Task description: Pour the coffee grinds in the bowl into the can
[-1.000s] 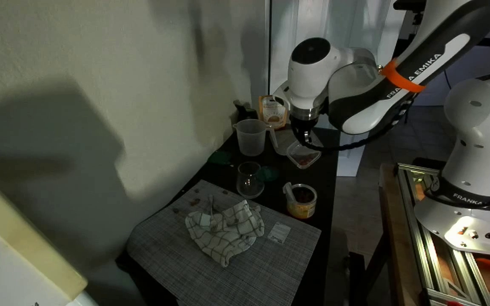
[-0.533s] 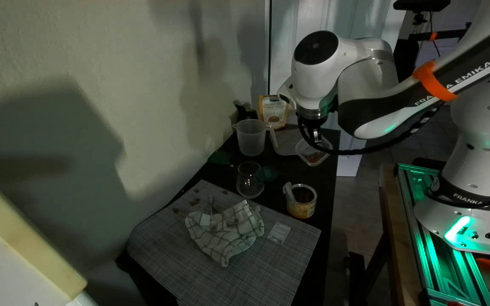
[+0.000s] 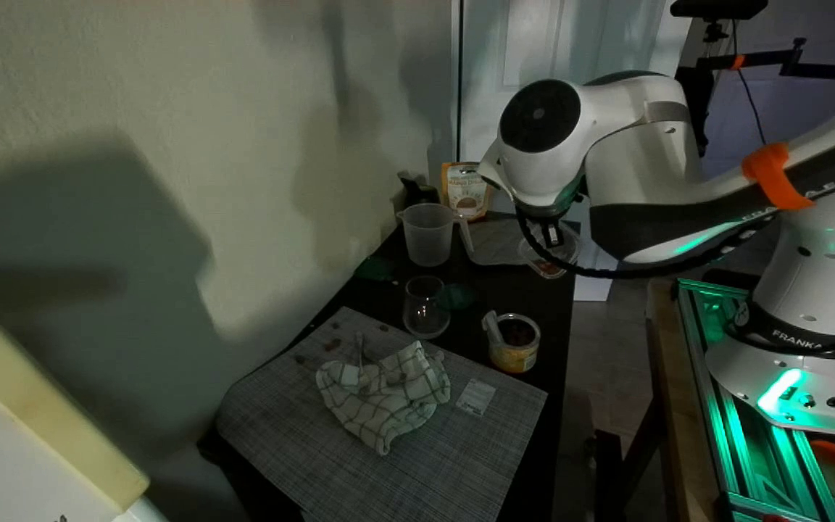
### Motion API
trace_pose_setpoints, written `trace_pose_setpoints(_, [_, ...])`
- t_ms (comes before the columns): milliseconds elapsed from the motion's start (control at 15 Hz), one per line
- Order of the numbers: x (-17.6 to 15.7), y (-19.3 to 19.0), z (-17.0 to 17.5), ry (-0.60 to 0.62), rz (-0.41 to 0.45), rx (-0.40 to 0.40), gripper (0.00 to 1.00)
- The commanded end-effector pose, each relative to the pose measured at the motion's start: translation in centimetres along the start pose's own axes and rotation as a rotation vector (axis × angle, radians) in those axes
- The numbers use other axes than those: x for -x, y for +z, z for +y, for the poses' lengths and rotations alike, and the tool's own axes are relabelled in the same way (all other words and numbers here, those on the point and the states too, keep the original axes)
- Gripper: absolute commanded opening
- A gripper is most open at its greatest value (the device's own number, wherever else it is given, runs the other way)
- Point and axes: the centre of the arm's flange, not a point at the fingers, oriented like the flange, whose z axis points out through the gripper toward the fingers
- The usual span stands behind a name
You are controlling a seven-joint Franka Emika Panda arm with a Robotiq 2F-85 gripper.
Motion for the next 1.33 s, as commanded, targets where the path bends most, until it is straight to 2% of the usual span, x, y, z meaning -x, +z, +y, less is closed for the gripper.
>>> trace_pose_setpoints(0, [0.0,-0.8,-1.1,-0.017,-0.035,0.127,0.03])
trace_pose_setpoints(267, [-1.6,-1.3,-2.1,-0.027,-0.007,0.211,0.03])
trace_pose_setpoints(600, [-3.3,-1.9,-3.4,-0.034,0.017,0.249,0.03])
trace_pose_setpoints(1267, [-4.9,-3.5,-6.5,-0.155,-0.045,0.351,0.03])
